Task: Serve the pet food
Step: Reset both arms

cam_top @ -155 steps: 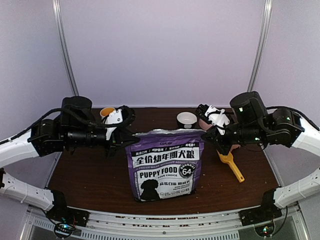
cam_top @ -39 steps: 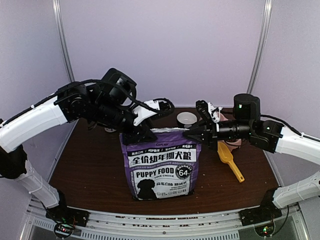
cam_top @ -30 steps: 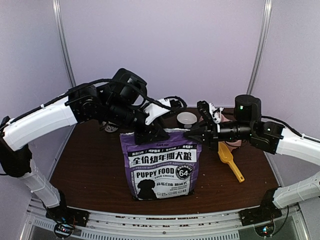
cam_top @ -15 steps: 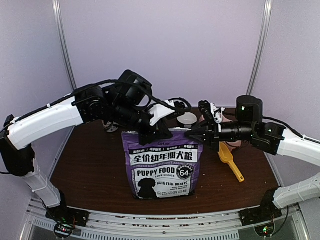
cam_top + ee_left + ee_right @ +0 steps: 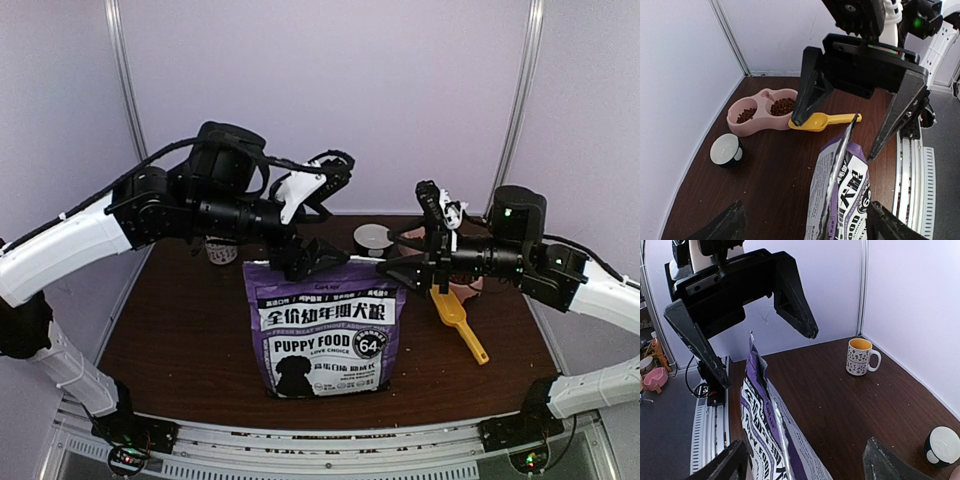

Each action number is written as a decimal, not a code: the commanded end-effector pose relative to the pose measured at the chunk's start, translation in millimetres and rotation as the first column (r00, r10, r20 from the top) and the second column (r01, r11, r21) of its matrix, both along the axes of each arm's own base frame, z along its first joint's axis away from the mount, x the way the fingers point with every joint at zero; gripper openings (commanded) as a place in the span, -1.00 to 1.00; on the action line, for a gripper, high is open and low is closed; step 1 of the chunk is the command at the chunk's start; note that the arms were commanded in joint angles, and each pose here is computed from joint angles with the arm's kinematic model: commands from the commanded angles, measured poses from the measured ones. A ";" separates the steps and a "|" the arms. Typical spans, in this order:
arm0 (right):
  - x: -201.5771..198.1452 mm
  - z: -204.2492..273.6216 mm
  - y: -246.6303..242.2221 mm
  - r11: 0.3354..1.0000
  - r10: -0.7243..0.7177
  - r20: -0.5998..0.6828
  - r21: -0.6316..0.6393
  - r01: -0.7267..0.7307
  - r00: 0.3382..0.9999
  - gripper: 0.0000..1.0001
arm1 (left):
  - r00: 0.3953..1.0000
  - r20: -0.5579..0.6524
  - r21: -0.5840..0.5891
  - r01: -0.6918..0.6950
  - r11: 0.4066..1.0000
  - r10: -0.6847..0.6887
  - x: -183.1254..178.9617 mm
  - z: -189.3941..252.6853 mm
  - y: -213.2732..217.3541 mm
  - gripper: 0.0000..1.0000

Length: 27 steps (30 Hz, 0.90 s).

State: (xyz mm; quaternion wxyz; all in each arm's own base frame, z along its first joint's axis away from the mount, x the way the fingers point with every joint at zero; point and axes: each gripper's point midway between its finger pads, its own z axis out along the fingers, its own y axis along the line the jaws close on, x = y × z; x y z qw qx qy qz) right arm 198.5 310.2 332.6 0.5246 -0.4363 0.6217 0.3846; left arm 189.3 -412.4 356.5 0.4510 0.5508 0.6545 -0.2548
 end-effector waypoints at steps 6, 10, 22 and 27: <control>20.1 67.3 -36.0 0.950 -0.242 -0.128 0.171 0.262 0.962 0.76 | 0.969 -0.048 -0.284 -0.245 0.927 0.241 47.2 81.9 34.8 0.81; 43.0 70.8 -64.2 0.883 -0.407 -0.195 0.164 0.439 0.893 0.79 | 0.910 -0.083 -0.290 -0.413 0.863 0.407 88.8 78.4 77.9 0.86; 135.1 -64.8 -205.6 0.505 -0.801 -0.405 -0.064 0.861 0.440 0.81 | 0.487 -0.219 -0.269 -0.863 0.428 0.845 154.4 -9.8 294.1 0.95; 136.9 -116.9 -275.9 0.321 -0.887 -0.384 -0.119 0.940 0.255 0.81 | 0.187 -0.243 -0.229 -0.965 0.131 0.952 145.4 -67.1 401.9 0.96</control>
